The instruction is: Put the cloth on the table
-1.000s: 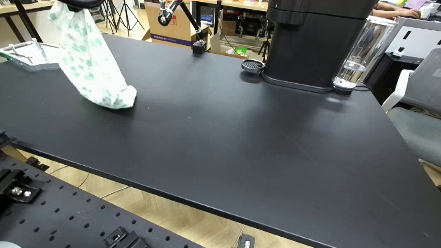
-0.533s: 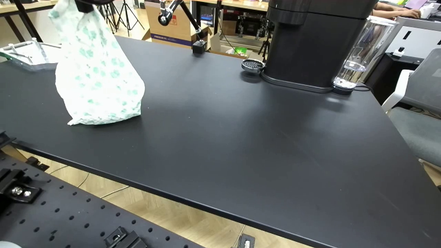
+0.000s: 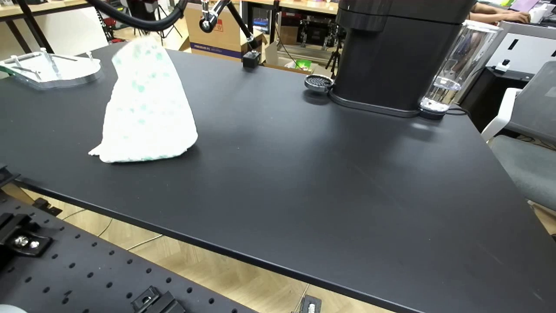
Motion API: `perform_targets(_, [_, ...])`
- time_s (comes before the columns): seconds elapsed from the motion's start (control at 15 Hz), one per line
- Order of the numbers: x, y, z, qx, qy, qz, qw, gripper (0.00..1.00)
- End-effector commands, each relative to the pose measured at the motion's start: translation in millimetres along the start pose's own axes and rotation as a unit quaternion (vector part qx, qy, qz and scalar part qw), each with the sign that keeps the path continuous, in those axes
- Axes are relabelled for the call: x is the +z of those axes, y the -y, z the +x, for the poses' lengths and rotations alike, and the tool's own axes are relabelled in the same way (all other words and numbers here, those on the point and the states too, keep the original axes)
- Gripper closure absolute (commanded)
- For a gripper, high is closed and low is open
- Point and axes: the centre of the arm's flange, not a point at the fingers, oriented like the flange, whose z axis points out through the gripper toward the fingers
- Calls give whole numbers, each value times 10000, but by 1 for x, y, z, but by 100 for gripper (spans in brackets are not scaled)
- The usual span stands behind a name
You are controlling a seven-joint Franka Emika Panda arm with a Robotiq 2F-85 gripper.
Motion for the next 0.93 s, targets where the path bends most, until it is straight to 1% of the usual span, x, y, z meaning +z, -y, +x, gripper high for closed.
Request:
perform_targets(0.0, [19, -15, -19, 394, -92, -115, 9991, 52])
perform_targets(0.13, [18, -20, -18, 484, -102, -127, 9987, 38])
perform_targets(0.2, [16, -21, -19, 527, -28, -107, 9985, 32])
perform_targets(0.33, [12, -21, -23, 598, 181, -27, 9980, 18])
perform_targets(0.47, [6, -18, -30, 637, 570, 119, 9963, 5])
perform_targets(0.53, [4, -16, -36, 642, 863, 265, 9938, 1])
perform_targets(0.67, [1, -12, -48, 780, 1456, 467, 9852, 0])
perform_targets(0.73, [-1, -10, -55, 810, 1690, 564, 9807, 0])
perform_targets(0.87, [-5, -8, -68, 814, 1983, 625, 9747, 0])
